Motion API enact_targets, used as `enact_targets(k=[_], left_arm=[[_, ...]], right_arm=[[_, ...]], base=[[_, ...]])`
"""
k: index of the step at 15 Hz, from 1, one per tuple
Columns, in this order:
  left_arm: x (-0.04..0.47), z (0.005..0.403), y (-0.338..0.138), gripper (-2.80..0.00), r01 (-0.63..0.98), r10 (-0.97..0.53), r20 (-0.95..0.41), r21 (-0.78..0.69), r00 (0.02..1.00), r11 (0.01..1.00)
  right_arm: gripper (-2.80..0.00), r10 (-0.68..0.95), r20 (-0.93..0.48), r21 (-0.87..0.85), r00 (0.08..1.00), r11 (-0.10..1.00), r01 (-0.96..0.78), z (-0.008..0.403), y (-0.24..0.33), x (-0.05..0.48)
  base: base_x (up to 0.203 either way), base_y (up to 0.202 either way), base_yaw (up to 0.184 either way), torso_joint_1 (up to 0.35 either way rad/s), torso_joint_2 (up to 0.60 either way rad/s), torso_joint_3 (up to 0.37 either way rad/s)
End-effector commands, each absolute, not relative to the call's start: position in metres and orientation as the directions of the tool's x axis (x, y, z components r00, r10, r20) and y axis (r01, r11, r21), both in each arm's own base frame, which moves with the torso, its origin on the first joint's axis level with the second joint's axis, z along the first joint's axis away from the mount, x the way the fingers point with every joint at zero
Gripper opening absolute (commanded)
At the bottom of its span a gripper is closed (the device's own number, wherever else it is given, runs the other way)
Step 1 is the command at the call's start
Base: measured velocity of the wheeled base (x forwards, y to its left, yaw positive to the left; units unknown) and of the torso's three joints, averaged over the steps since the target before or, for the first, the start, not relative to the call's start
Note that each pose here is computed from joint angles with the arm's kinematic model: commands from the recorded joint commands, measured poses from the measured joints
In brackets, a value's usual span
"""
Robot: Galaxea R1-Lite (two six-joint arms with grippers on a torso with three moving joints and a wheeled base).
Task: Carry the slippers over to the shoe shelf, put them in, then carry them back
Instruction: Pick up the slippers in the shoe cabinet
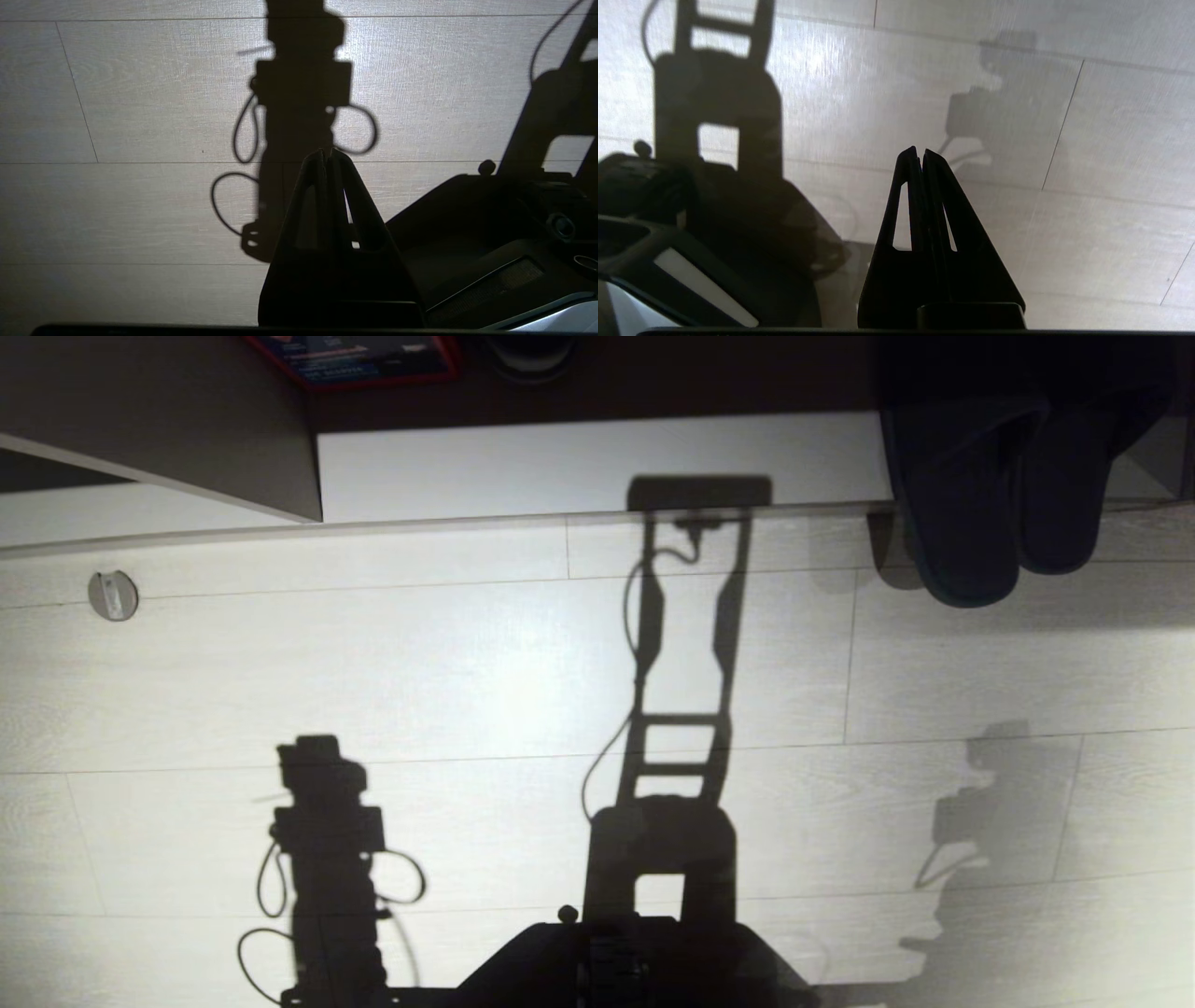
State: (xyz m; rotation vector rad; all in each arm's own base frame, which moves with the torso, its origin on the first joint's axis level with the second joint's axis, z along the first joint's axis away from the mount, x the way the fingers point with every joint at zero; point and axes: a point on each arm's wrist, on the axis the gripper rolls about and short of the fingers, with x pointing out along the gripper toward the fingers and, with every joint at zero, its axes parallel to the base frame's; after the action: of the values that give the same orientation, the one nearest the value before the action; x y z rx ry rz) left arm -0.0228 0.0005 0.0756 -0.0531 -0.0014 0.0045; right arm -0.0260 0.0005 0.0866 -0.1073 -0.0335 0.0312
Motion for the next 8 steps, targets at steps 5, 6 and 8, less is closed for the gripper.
enact_targets(k=[5, 6, 8], left_arm=[[-0.023, 0.076, 0.001, -2.8, -0.005, 0.005, 0.002, -0.054, 1.0, 0.999], [-0.023, 0.076, 0.001, -2.8, -0.005, 0.005, 0.002, -0.054, 1.0, 0.999], [-0.023, 0.076, 0.001, -2.8, -0.005, 0.005, 0.002, -0.054, 1.0, 0.999]], right_arm=[[-2.8, 0.023, 0.036, -0.11, 0.999, 0.994, -0.019, 0.15, 0.001, -0.017], [-2.8, 0.004, 0.011, -0.111, 1.0, 0.994, -0.003, 0.16, 0.001, -0.007], [-2.8, -0.035, -0.016, -0.146, 0.999, 0.989, 0.032, 0.177, 0.0, 0.014]], base=[[0.0, 0.0, 0.0, 0.0, 0.0, 0.0], [0.0, 0.0, 0.0, 0.0, 0.0, 0.0], [0.0, 0.0, 0.0, 0.0, 0.0, 0.0]])
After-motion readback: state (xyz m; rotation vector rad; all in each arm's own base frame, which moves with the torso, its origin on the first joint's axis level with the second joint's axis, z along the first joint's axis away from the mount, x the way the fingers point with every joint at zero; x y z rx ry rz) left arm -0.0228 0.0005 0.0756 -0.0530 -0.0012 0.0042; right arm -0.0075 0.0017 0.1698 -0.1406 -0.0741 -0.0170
